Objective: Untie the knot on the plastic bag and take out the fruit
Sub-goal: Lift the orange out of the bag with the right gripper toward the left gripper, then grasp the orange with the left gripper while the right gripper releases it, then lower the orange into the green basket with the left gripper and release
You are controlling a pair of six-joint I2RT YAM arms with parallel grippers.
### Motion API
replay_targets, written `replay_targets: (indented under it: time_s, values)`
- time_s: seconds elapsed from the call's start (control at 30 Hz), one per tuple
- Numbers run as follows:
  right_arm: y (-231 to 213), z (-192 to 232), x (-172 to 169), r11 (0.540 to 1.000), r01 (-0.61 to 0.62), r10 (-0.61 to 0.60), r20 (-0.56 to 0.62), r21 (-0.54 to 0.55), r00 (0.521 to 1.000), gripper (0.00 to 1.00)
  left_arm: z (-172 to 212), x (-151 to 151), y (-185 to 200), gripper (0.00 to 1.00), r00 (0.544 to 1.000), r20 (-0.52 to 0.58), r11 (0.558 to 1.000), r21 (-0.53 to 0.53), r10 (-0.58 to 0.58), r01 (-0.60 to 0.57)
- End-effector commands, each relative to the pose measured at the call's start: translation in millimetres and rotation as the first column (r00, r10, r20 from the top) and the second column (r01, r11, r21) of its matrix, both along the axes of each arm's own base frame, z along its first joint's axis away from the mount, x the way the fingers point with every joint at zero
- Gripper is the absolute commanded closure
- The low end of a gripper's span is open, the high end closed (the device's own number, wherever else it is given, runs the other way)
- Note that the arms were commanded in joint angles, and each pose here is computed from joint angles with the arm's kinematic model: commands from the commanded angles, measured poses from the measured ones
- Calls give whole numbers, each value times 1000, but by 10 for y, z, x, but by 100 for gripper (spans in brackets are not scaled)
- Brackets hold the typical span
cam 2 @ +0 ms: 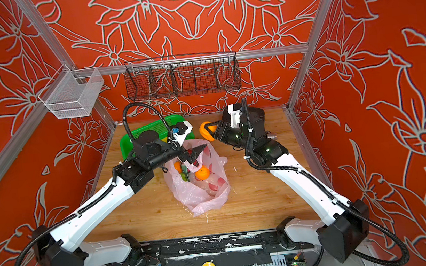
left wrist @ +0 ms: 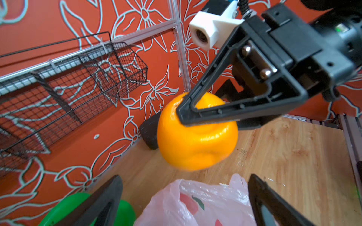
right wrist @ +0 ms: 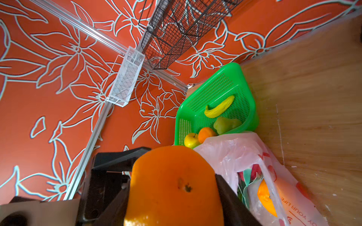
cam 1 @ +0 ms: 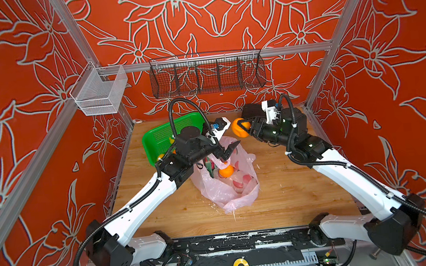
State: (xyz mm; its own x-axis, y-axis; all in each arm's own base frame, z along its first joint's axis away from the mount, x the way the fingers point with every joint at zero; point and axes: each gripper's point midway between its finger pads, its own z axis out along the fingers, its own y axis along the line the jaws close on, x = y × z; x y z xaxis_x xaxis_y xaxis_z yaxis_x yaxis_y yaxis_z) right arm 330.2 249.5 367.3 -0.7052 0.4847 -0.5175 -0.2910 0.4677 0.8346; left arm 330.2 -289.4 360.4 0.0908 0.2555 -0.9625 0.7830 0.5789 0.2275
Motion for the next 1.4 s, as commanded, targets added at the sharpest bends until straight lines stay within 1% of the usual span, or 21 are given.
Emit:
replay_targets:
  time_s: [0.0, 0.07, 0.2, 0.33, 0.4, 0.5, 0.6, 0.7, 0.83, 0.9, 0.97, 1.07, 1.17, 1.23, 1.33, 1.37]
  values:
    - [41, 239, -84, 996, -51, 49, 38, 72, 998, 55, 311, -58, -227, 1, 983, 132, 990, -28, -130, 135]
    - [50, 234, -92, 995, -59, 56, 34, 85, 998, 54, 339, -26, -296, 1, 980, 131, 987, -50, -146, 154]
    - [49, 233, -127, 992, -66, 63, 31, 107, 998, 55, 338, 88, -356, 1, 986, 108, 988, -78, -125, 134]
    - [20, 222, -158, 992, -61, 58, 29, 110, 998, 55, 308, 118, -389, 20, 988, 95, 988, -87, -122, 130]
    - [23, 221, -181, 991, -66, 64, 29, 112, 998, 54, 298, 119, -402, 23, 988, 90, 987, -87, -125, 133]
    - [10, 204, -191, 991, -61, 59, 25, 117, 998, 51, 294, 115, -415, 28, 989, 79, 988, -82, -127, 134]
    - [-4, 220, -204, 991, -59, 56, 31, 116, 998, 41, 278, 154, -403, 31, 993, 56, 991, -79, -104, 108]
    - [-57, 258, -231, 994, -43, 38, 53, 103, 998, 30, 272, 291, -316, 34, 1000, 11, 997, -81, -13, 13]
    - [-225, 304, -272, 998, 22, -27, 83, 63, 996, 16, 314, 340, -230, 37, 999, -2, 995, -90, 50, -50]
    - [-329, 338, -301, 997, 62, -67, 105, 48, 992, 11, 330, 383, -167, 38, 996, -9, 993, -81, 88, -88]
    - [-420, 372, -345, 995, 92, -96, 133, 36, 987, 8, 348, 461, -52, 38, 988, -22, 986, -67, 152, -153]
    - [-505, 369, -408, 993, 115, -116, 170, 20, 979, 4, 348, 656, 251, 38, 958, -83, 957, -71, 274, -280]
    - [-530, 348, -478, 994, 106, -102, 217, -6, 971, 3, 348, 832, 647, 39, 909, -182, 911, -112, 374, -397]
    - [-565, 291, -511, 993, 112, -101, 221, -37, 970, 3, 307, 937, 945, 39, 854, -243, 859, -120, 461, -498]
    - [-587, 213, -553, 991, 111, -92, 225, -72, 970, 3, 200, 1034, 1319, 38, 771, -324, 787, -109, 549, -607]
    - [-594, 195, -565, 991, 110, -90, 229, -76, 969, 3, 127, 1077, 1461, 39, 734, -363, 759, -102, 573, -643]
